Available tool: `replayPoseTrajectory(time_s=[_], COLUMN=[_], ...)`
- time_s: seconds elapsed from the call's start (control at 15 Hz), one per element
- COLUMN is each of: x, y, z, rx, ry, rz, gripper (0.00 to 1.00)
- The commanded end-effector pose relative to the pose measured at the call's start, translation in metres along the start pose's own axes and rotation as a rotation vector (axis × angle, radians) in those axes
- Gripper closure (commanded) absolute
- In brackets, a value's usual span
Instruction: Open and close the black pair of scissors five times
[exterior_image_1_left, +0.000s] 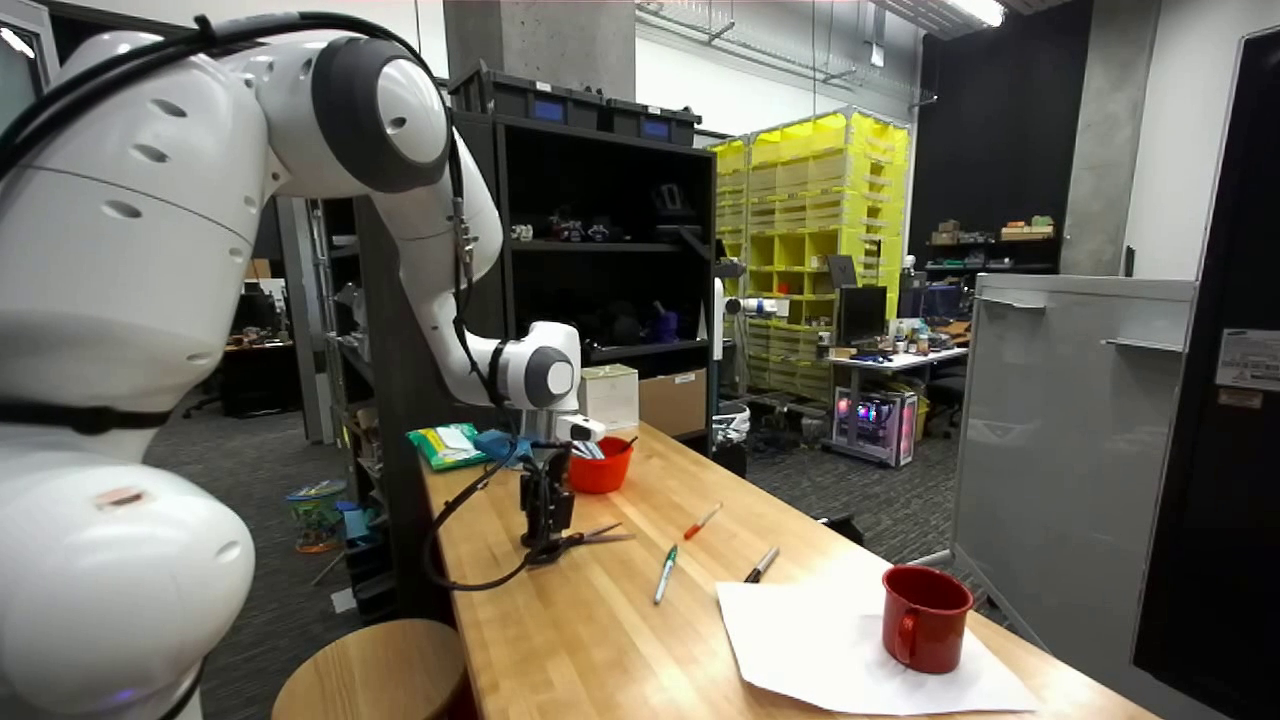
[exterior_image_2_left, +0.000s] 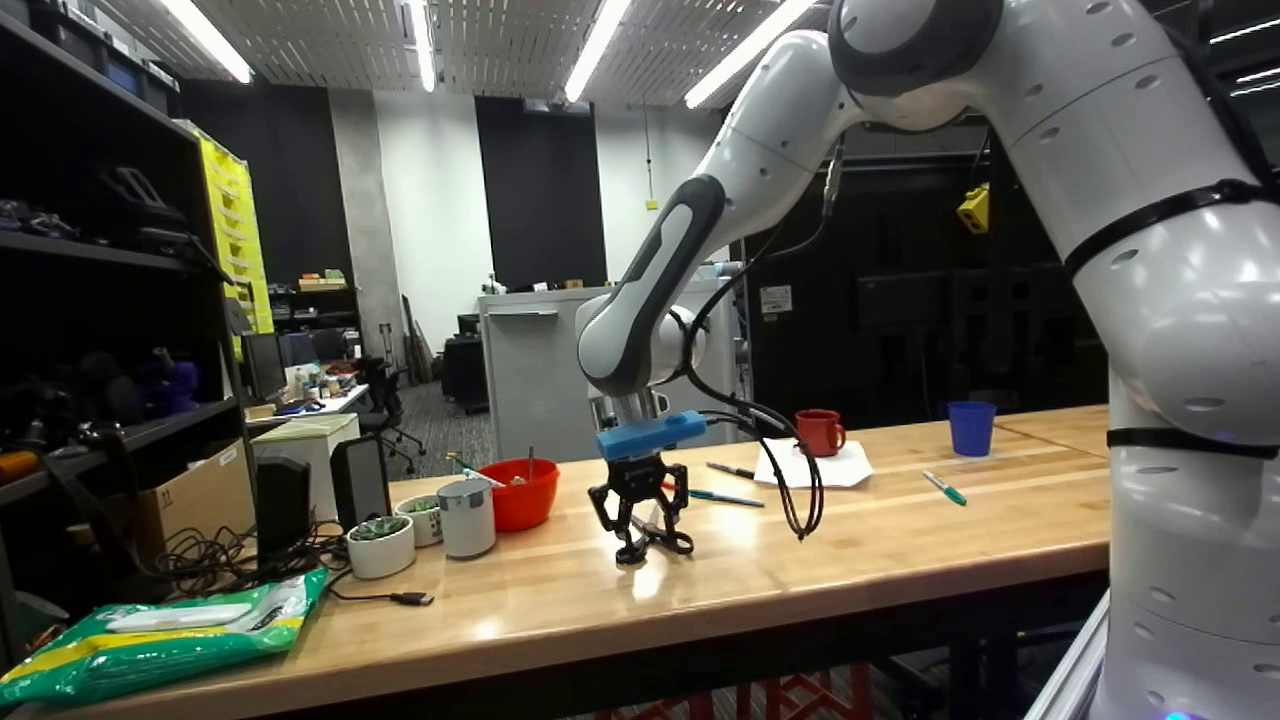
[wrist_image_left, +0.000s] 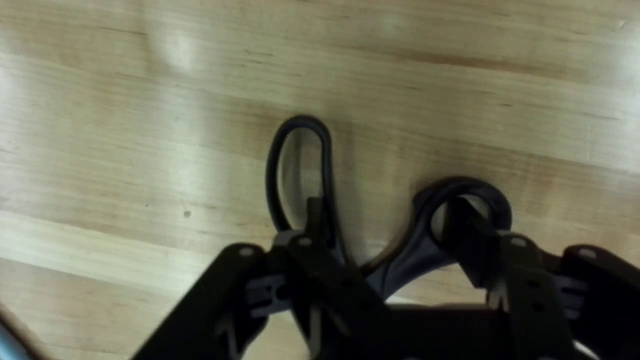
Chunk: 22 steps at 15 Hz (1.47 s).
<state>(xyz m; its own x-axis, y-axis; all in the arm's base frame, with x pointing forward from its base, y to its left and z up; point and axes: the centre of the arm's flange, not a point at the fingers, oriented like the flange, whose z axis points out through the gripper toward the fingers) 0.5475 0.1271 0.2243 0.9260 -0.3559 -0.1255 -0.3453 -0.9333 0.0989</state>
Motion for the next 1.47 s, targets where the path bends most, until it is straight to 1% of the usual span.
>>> replayPoseTrajectory(time_s=[0.0,0.07,0.27,0.33,0.6,0.67,0.73,0.87,1.13,1.27,1.33,1.4], x=[-0.0035,-0.0036,-0.0035,-0.0036,-0.0037,-0.0038,-0.0040,-0.0037,-0.0024,-0.0026,-0.0027,-0.0030], y=[0.0006,-0.0002,-0.0006,-0.0004,-0.0003,-0.0005,-0.0005,0.0018,0.0059,0.0061,0.0062,0.0062], z=[0.0037,0.0032,0.0027,0.0028,0.0026,0.0027,0.0024,0.0027,0.0043,0.0059,0.0070,0.0079], rx=[-0.001,-0.001,0.000,0.000,-0.004,-0.005,-0.005,-0.008,-0.013,-0.014,-0.015,-0.016], ry=[-0.006,-0.004,-0.003,-0.003,-0.003,-0.003,-0.003,-0.006,-0.012,-0.015,-0.017,-0.018], rz=[-0.008,-0.009,-0.010,-0.010,-0.010,-0.009,-0.009,-0.005,0.002,0.003,0.003,0.002], gripper=[0.69,0.78,0.97,0.93,0.93,0.48,0.48,0.38,0.13,0.02,0.00,0.00])
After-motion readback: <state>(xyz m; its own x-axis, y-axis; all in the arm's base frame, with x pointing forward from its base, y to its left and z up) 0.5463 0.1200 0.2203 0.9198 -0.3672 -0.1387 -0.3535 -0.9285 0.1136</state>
